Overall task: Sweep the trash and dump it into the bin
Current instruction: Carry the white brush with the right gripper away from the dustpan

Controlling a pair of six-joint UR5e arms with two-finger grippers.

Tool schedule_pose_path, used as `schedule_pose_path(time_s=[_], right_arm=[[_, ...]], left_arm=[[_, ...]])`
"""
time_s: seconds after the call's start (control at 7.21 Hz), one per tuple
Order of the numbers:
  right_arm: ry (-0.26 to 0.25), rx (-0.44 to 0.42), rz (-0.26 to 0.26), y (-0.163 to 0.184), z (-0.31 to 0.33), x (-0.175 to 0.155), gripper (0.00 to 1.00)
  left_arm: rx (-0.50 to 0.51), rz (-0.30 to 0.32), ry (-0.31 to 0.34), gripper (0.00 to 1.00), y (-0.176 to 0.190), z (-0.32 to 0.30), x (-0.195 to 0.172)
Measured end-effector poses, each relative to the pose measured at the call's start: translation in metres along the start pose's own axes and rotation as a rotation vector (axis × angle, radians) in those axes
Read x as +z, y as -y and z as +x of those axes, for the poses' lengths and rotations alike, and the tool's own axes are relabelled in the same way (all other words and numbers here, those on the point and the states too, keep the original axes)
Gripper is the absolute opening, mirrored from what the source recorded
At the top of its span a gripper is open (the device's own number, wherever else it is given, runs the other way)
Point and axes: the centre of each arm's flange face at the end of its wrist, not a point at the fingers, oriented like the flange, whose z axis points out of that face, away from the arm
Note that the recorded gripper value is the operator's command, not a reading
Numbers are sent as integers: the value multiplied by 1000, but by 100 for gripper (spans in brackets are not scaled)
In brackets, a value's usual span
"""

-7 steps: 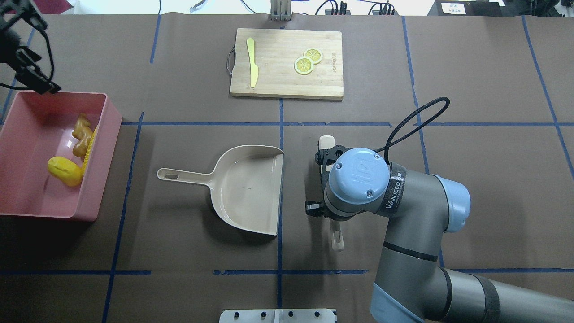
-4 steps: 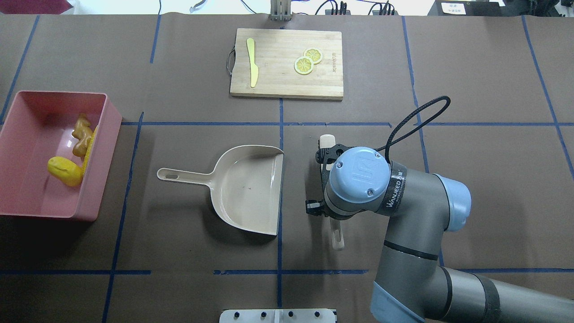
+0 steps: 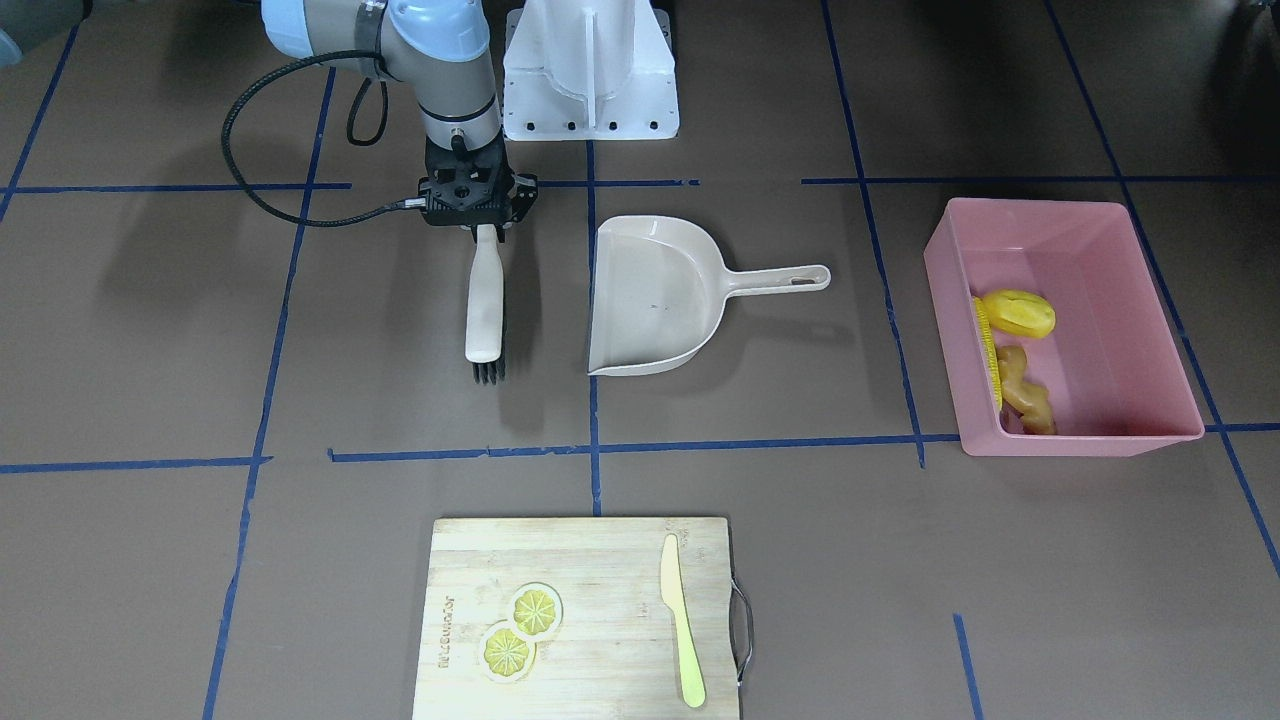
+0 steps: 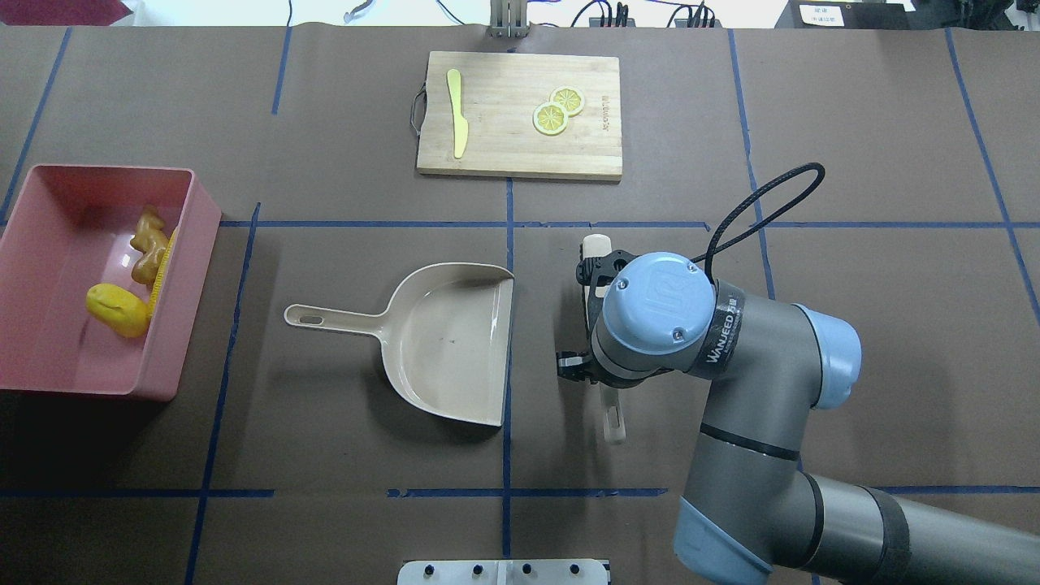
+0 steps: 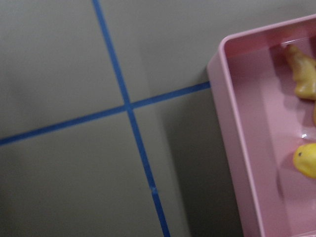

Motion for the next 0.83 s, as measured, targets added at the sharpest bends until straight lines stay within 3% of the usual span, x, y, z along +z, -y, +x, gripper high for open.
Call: schedule_pose_path(time_s=[0.28, 0.83], right_arm=[[-7, -27, -3, 26, 48, -14, 0], [-89, -81, -47, 41, 246, -45, 0]], left_arm=[[-43, 5, -2, 100, -4, -3, -2], [-41, 13, -5, 100, -6, -2, -6]])
